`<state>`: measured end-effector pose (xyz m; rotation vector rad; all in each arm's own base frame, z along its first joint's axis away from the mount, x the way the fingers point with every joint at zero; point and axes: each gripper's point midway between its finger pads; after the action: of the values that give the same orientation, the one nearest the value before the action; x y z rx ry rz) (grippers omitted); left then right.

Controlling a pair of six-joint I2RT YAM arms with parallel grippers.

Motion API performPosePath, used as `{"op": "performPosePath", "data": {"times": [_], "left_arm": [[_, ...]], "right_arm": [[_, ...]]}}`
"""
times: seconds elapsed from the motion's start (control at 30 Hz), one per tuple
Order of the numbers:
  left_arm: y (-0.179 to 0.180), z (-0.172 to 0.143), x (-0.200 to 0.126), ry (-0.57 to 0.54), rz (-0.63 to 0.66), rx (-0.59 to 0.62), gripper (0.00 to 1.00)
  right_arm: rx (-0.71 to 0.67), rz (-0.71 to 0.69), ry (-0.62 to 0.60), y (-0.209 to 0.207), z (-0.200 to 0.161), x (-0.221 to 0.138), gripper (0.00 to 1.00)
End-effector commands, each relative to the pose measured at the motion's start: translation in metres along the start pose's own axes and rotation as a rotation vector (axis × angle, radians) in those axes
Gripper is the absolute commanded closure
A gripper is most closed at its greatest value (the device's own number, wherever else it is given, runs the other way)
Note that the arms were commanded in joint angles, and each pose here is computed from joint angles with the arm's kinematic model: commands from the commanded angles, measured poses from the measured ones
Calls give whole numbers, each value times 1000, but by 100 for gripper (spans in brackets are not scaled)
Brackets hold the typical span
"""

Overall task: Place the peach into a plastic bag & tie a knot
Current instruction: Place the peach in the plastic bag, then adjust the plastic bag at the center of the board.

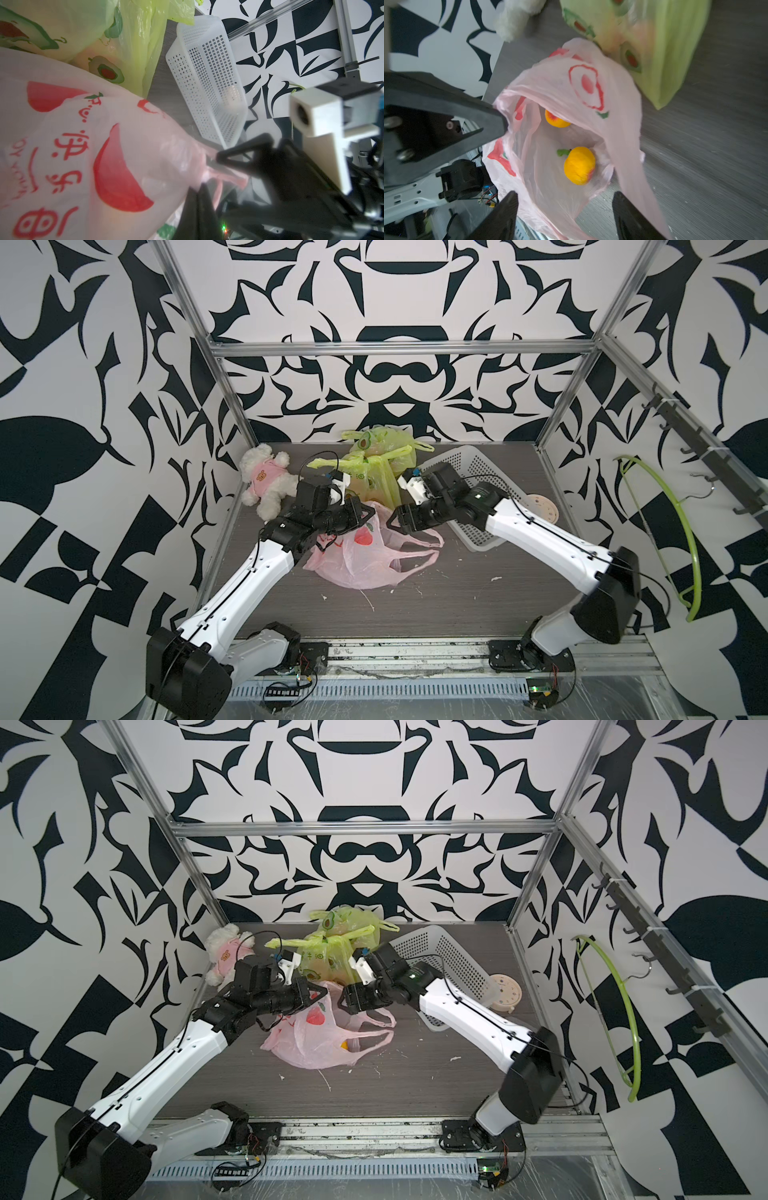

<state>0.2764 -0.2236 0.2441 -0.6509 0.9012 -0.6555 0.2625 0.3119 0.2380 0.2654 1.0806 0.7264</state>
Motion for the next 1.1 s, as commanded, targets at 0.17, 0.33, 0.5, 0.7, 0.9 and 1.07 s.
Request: {"op": "performPosePath", "data": {"times": [0.17,0.33,0.5,0.7,0.9,1.07], "left_arm": [[8,-7,4,6,-2,-5,100],[9,-8,5,12,-6,-11,100],[13,-12,6,15,-5,-21,100],[21,-19,9,15,-3,-43,100],[24,-22,11,11,-7,-54,100],[27,-24,13,12,-12,-62,100]], "right_arm": [[160,-148,-145,-51,-34,-54,27],[238,-144,-119,-65,-61,-48,28],[425,-87,-169,-78,-81,-37,25],[867,64,-340,-102,-89,-18,20],[1024,60,-380,-115,-105,-16,17],[1074,75,-364,-118,-112,-3,15]]}}
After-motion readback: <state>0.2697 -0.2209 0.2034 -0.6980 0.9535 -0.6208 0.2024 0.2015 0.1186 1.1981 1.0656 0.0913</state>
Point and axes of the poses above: each gripper's point midway between its finger pads, its own x axis out along the fingers, its own y axis along the line the jaws close on, z = x × y, and after that the axes turned 4 degrees about x, right-handed
